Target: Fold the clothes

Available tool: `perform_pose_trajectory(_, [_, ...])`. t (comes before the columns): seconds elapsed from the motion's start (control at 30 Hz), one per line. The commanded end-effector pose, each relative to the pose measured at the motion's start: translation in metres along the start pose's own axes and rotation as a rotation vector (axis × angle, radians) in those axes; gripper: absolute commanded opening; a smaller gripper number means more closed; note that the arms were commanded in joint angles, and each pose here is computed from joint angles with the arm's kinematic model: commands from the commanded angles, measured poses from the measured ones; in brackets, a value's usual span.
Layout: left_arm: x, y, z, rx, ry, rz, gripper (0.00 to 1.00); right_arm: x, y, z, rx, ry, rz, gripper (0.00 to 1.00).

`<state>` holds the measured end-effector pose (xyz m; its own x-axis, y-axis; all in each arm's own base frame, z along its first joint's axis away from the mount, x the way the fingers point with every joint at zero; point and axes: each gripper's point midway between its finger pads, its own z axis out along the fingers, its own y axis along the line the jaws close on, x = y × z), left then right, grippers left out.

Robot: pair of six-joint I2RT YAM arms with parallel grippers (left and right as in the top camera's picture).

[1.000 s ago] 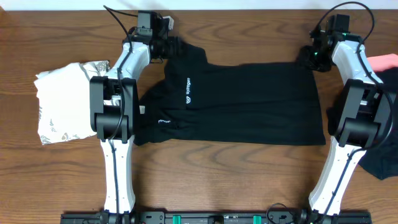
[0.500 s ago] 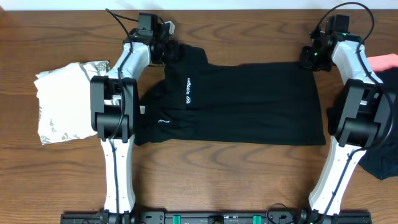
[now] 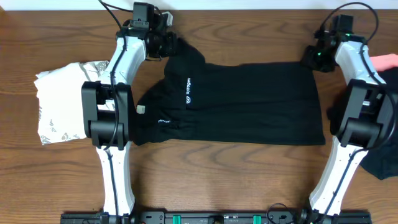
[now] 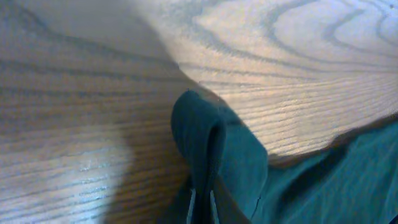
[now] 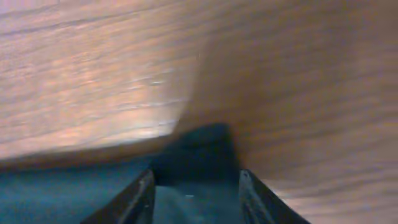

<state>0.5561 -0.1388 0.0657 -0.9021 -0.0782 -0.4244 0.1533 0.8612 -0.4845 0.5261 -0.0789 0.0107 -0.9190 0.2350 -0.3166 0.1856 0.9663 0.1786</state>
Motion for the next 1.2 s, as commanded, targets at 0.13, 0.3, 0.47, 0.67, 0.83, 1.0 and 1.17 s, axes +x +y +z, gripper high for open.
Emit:
perform_pose_trajectory(0.13, [-0.007, -0.007, -0.007, 0.017, -0.016, 0.012, 0.08, -0.007, -0.029, -0.001, 0.025, -0.026, 0.067, 0.38])
perform_pose_trajectory(0.3, [-0.007, -0.007, -0.007, 0.017, -0.016, 0.011, 0.08, -0.015, -0.018, -0.001, -0.035, -0.059, 0.057, 0.4])
perform_pose_trajectory(0.47, [-0.006, -0.007, -0.007, 0.016, -0.013, 0.01, 0.08, -0.01, -0.009, 0.008, -0.061, -0.04, 0.067, 0.44])
perform_pose_trajectory(0.67, [-0.006, -0.007, -0.007, 0.016, -0.013, 0.01, 0.08, 0.011, -0.002, 0.037, -0.097, 0.039, 0.11, 0.44])
perform_pose_trajectory(0.83, [-0.005, -0.007, -0.007, 0.015, -0.009, 0.008, 0.08, 0.029, 0.002, 0.054, -0.124, 0.104, 0.121, 0.14])
perform_pose_trajectory(1.0, [-0.001, -0.006, -0.007, 0.012, 0.006, 0.0, 0.08, 0.031, 0.0, 0.053, -0.121, 0.109, 0.126, 0.01])
perform_pose_trajectory(1.17, [0.005, -0.001, -0.007, -0.006, 0.031, -0.017, 0.08, 0.035, -0.009, 0.05, -0.096, 0.126, 0.142, 0.01])
